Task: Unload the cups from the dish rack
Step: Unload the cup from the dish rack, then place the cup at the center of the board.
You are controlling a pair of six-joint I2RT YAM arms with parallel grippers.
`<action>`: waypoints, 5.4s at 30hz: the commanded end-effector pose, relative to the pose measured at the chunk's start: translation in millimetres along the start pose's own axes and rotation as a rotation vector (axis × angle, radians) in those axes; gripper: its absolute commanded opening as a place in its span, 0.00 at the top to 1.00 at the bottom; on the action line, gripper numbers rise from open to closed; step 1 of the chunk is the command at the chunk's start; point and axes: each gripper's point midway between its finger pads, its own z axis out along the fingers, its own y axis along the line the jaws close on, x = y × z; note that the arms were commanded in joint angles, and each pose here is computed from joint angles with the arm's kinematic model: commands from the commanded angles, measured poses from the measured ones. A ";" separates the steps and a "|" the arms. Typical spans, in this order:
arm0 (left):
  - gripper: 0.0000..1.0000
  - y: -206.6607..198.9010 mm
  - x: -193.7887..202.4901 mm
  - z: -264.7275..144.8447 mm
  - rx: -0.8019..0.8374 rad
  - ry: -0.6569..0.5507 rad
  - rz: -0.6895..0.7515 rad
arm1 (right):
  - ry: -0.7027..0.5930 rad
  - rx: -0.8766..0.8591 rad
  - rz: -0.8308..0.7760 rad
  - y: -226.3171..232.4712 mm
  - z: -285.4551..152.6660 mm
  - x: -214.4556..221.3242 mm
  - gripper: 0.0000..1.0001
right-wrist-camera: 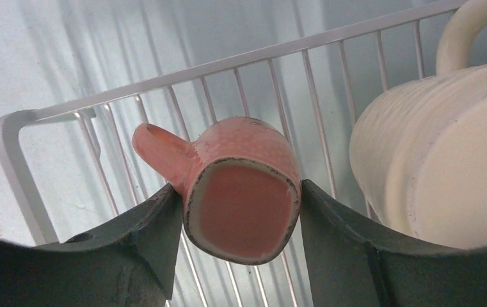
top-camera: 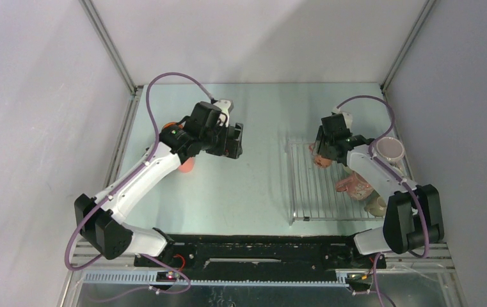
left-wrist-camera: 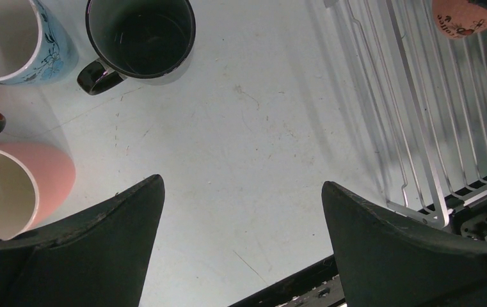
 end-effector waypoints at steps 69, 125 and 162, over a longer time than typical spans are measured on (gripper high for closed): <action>0.64 -153.1 -86.6 -73.1 1.011 -0.535 -0.375 | 0.236 -1.282 0.441 195.6 -263.5 -73.4 0.74; 1.00 -13.5 -17.6 -38.4 0.155 -0.298 -0.352 | 0.013 -0.856 0.251 121.5 -198.8 -27.2 0.00; 1.00 87.1 64.5 76.6 -0.300 0.293 -0.234 | -0.017 -0.636 0.086 90.8 -167.1 -4.4 0.00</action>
